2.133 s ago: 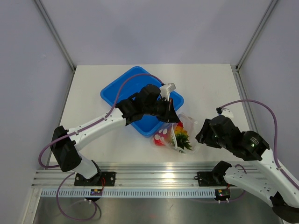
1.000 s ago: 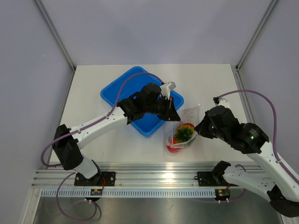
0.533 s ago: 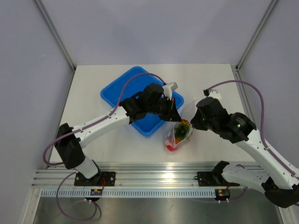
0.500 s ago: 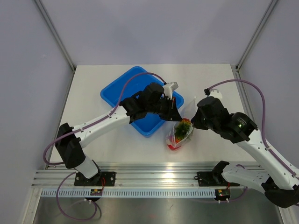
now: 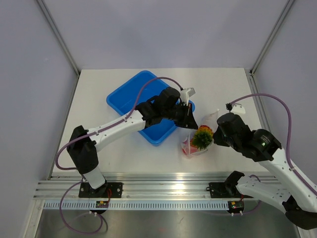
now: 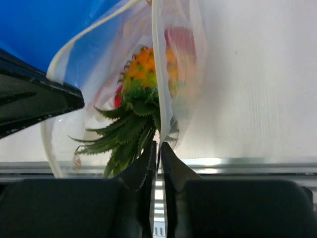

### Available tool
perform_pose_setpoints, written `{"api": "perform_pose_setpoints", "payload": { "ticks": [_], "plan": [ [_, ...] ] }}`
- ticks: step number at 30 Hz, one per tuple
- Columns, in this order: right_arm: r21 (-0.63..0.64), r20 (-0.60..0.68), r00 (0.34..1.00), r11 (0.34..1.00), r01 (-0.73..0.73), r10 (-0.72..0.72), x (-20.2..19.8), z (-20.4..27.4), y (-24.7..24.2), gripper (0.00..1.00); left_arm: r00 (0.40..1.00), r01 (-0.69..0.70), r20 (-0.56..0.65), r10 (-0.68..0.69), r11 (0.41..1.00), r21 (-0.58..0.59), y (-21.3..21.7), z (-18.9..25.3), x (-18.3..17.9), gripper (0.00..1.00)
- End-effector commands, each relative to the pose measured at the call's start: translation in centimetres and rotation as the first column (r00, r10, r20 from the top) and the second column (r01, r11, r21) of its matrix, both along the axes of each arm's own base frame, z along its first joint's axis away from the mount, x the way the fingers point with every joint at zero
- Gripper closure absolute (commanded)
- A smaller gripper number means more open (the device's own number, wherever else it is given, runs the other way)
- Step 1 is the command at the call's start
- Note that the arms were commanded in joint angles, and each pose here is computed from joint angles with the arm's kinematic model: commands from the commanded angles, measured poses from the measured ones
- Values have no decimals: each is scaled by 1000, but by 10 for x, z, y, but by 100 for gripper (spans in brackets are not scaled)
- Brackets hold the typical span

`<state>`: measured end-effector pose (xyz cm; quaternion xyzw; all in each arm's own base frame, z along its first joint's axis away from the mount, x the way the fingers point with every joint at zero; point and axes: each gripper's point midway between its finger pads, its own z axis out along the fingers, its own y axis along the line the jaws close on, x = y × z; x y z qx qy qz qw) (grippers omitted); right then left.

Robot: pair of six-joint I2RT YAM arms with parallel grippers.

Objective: Place the food in the zip-top bag and seal the zipper
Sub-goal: Adjust the zipper food storage bag at the center of the board.

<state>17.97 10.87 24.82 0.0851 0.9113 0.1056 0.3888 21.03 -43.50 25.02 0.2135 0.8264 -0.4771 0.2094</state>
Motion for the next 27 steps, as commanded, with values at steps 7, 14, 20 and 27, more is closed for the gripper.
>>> {"api": "perform_pose_setpoints", "payload": {
  "ticks": [7, 14, 20, 27],
  "plan": [
    [31, 15, 998, 997, -66, 66, -16, 27, -3, 57, 997, 69, -35, -71, 996, -55, -11, 2, -15, 100],
    [-33, -45, 963, 963, -268, 267, -9, 38, 28, 56, 998, 62, -10, -63, 995, -75, -7, 18, -16, 100],
    [-83, -134, 930, 931, -355, 343, -9, 7, 37, 44, 998, 60, 4, -60, 996, -70, -4, 23, -15, 100],
    [-120, -231, 904, 912, -392, 359, -17, -23, 33, 38, 998, 63, 5, -63, 996, -66, -7, 23, -14, 100]
  ]
}}
